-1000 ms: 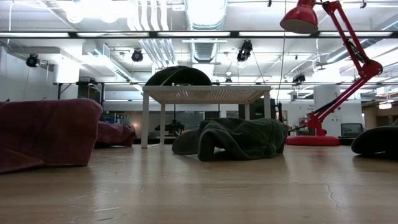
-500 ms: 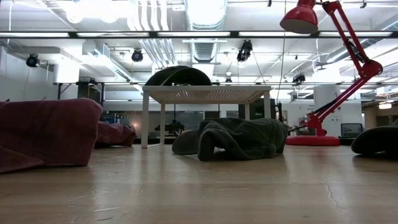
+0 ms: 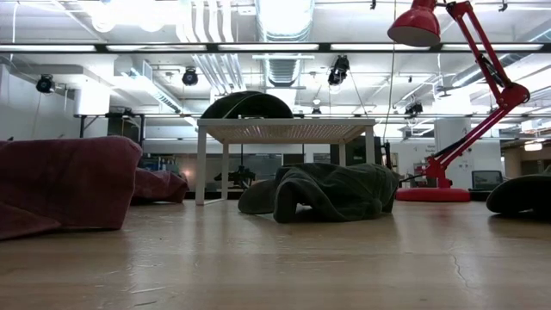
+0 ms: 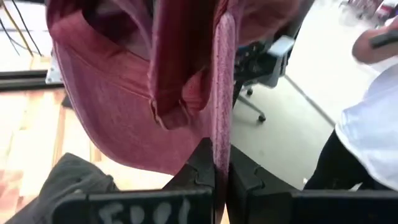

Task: Pick & Place hat
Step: Put the middle red cap on the shelf

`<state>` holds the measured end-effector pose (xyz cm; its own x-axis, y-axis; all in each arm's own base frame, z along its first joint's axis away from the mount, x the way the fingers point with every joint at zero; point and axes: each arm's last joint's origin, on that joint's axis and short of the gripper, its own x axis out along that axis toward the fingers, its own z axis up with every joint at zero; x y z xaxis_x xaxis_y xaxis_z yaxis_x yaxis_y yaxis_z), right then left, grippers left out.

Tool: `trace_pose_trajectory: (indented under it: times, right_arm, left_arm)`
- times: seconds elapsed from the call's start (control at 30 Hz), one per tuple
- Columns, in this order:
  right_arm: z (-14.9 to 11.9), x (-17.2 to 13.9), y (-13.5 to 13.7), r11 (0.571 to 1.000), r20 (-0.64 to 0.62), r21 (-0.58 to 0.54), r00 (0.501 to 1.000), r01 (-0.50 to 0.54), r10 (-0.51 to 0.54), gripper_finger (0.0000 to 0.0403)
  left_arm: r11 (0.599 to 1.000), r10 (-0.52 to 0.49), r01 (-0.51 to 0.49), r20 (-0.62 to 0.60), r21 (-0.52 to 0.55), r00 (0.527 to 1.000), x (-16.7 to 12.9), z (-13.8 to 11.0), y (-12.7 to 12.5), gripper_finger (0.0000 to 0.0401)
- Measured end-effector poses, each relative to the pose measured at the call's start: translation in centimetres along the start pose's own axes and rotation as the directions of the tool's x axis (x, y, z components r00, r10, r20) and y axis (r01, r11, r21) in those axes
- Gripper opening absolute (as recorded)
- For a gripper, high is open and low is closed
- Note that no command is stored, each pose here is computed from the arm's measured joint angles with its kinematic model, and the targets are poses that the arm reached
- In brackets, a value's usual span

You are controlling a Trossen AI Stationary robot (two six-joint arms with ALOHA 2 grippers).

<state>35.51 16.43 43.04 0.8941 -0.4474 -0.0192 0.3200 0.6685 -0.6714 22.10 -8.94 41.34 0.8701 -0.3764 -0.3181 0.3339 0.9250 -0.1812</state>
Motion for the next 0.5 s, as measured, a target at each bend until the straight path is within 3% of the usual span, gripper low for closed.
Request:
trace_pose_trajectory:
  times: [0.2,0.37,0.5]
  right_arm:
    - [0.3,-0.2,-1.3,0.999,-0.013,0.053,1.0,-0.008,0.008,0.0008]
    - [1.3,0.4,-3.1,0.988,0.065,0.15,0.998,-0.03,0.021,0.0008]
    - [1.2,1.3,-3.5,0.99,0.044,0.139,0.999,-0.004,-0.002,0.0015]
  left_arm:
    - [1.0,-0.003,0.003,0.048,-0.006,0.999,-1.2,0.5,-0.1,0.0007]
    - [1.0,0.0,0.001,0.032,-0.006,0.999,-0.1,0.3,-0.1,0.0007]
    - [1.0,-0.029,0.029,0.029,-0.007,0.999,1.0,0.3,-0.1,0.0007]
